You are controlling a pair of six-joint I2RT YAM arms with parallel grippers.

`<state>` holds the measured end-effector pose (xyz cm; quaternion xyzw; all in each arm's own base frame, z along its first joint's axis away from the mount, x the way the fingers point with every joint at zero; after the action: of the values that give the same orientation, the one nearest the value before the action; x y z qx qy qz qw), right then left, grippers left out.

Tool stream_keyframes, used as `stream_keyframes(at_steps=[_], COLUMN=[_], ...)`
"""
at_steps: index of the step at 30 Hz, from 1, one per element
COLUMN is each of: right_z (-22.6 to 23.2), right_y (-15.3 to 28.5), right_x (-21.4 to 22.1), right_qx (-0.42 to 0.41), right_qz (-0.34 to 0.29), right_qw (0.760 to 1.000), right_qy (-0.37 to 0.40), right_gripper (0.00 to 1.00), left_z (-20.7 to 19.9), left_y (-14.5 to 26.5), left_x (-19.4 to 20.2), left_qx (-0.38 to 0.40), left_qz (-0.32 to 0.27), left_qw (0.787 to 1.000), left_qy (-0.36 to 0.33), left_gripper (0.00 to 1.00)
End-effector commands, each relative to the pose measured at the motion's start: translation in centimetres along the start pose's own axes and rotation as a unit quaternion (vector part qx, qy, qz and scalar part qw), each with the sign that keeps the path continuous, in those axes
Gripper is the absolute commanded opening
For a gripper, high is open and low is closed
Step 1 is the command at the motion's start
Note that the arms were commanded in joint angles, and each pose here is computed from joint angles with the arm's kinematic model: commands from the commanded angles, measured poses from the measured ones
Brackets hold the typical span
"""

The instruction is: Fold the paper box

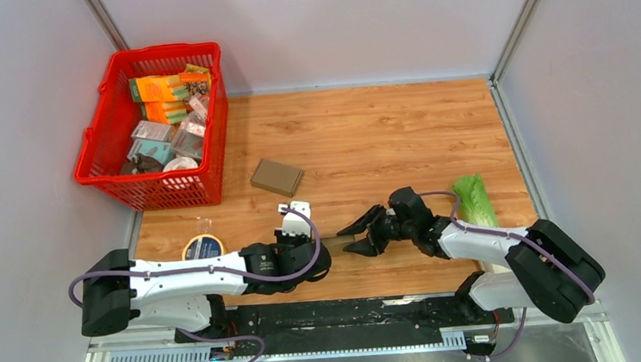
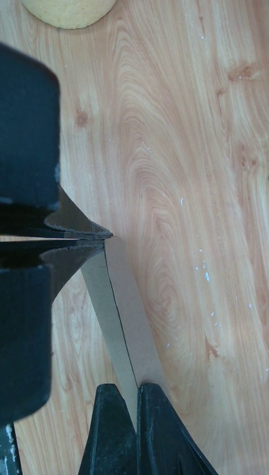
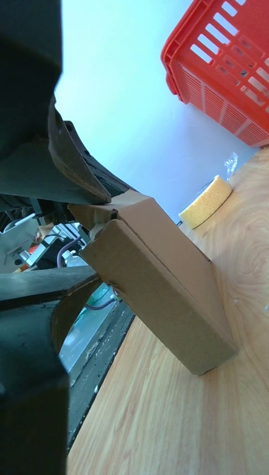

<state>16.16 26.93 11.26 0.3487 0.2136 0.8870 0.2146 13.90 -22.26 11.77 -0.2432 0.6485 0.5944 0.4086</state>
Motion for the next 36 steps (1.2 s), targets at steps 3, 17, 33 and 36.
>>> stream_keyframes(at_steps=[3, 17, 33, 36], right_z=[-2.3, -0.8, 0.2, 0.8], right_y=[-0.6, 3.4, 4.4, 4.0], right_x=[-1.0, -0.8, -0.5, -0.2], right_qx=[0.010, 0.139, 0.197, 0.194], right_qz=[0.000, -0.037, -0.126, -0.126], right_qw=[1.000, 0.918, 0.739, 0.738], right_qy=[0.001, 0.369, 0.632, 0.634], right_gripper=[0.42, 0.88, 0.41, 0.42], left_z=[-0.1, -0.1, -0.1, -0.1], left_y=[0.1, 0.2, 0.2, 0.1], left_x=[0.7, 0.6, 0.6, 0.5], left_qx=[-0.002, -0.001, -0.003, -0.004], left_qz=[0.016, 0.014, 0.016, 0.014], left_qw=[1.000, 1.000, 1.000, 1.000], left_qy=[-0.004, -0.010, -0.016, -0.015], left_gripper=[0.00, 0.00, 0.00, 0.00])
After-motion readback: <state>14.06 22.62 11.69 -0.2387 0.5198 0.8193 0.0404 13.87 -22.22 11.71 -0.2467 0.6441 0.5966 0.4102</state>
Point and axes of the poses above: each gripper's point midway between its finger pads, its own y axis back along the fingers, its own z axis along the line the jaws close on, x = y × z, the point moved 3 cm from there along y, back along the fingers, and after that the axes turned 5 degrees about -y, right-handed, at the moved point
